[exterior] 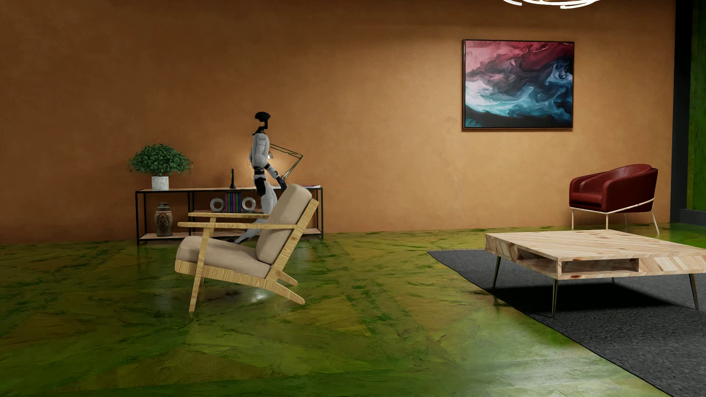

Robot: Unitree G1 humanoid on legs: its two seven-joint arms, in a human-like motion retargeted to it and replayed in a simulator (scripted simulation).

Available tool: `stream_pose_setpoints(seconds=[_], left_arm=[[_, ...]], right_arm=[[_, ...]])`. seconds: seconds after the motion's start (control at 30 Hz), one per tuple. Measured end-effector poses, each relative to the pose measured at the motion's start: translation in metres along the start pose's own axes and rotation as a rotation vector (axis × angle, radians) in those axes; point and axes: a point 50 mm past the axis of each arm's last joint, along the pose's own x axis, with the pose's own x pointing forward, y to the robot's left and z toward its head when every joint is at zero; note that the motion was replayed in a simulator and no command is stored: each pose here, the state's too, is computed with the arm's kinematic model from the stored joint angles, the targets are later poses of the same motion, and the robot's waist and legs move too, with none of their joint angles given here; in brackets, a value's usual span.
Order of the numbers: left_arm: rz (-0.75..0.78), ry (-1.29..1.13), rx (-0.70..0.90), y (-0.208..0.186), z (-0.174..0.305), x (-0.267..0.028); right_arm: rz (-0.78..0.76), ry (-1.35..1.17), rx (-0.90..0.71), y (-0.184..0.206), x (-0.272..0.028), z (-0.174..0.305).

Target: Go to the armchair

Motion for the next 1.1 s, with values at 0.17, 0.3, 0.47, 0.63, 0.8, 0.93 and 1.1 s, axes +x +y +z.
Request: stream_pose_setpoints(seconds=[0.17,0.3,0.47,0.63,0.8,0.93,1.1], left_arm=[[0.286,-0.346,-0.098,0.085,0.085,-0.003],[0.49,-0.661,-0.134,0.14,0.137,-0.038],[0.461,-0.665,-0.071,0.137,0.15,-0.04],[0.169,-0.302,0.187,0.062,0.081,0.002],[0.041,-0.085,0.2,0.048,0.017,0.013],[0.248,0.055,-0.064,0.05,-0.026,0.008],[-0.114,0.09,0.024,0.0,-0.031,0.002]], right_arm=[[0.304,0.141,-0.106,0.073,-0.027,-0.042],[0.382,0.254,0.012,0.115,-0.058,-0.062],[0.466,0.21,-0.031,0.125,-0.065,-0.057],[0.323,0.28,0.12,0.104,-0.048,-0.048],[0.078,0.161,0.151,0.04,-0.012,-0.025],[-0.112,-0.035,0.128,-0.018,0.002,0.004],[-0.211,-0.113,0.149,-0.053,0.004,0.023]])
